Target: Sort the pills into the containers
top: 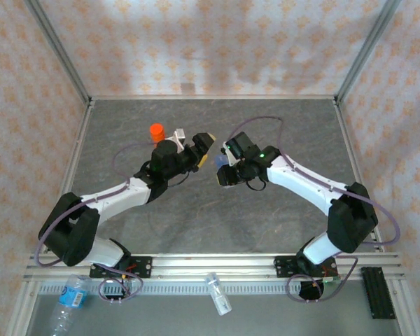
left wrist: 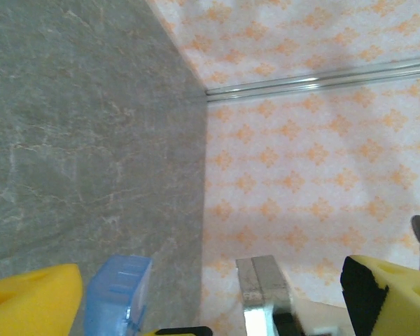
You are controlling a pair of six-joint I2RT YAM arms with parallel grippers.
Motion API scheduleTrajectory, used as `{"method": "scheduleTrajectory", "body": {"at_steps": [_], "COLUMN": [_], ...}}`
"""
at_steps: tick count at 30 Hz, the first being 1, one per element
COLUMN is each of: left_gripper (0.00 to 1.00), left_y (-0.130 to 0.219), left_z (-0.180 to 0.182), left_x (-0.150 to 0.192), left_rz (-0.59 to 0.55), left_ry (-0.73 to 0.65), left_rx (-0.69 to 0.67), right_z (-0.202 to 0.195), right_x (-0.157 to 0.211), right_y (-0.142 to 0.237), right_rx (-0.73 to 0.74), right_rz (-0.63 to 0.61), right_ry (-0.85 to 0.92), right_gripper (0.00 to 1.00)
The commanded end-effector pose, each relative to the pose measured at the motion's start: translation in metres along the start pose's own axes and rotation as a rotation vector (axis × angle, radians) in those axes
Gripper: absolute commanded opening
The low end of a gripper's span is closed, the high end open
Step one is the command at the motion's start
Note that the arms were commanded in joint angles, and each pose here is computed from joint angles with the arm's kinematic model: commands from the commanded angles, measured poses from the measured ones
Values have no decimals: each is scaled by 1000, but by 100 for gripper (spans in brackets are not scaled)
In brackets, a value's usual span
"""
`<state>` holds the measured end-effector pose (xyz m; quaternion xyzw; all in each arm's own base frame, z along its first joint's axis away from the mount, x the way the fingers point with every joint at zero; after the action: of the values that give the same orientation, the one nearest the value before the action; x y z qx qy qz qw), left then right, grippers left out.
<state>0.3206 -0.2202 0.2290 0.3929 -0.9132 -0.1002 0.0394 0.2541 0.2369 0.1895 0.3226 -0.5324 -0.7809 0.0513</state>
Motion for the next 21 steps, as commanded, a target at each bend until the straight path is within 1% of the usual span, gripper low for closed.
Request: {"method": "scheduleTrajectory", "body": {"at_steps": [1, 11, 21], "left_gripper": [96, 95, 94], "left_y": [0, 4, 0], "left_z": [-8, 2, 1], "left_x": [3, 11, 22], "left_rz": [25, 43, 69], "left_ry": [29, 66, 78], "left_rx": [66, 63, 81], "right_z": [0, -4, -8], "right_x": [-4, -10, -13], "right_y": [4, 3, 1], "right_rx": [-6, 34, 44], "right_rz": [-26, -31, -33], "right_ry": [14, -10, -27], "right_gripper": [34, 33, 33]}}
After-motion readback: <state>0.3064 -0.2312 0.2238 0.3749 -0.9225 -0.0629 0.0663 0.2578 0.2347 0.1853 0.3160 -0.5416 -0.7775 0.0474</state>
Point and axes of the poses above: each hand's point on the last joint's axis, 136 mm out from that joint toward the fingers, its own y axis back along the fingers, its own z axis along the line the jaws close on, x = y × z, the point moved 6 cm from there along y, back along the fingers, and after that the axes turned 10 degrees about y, right-handed, at the moved point
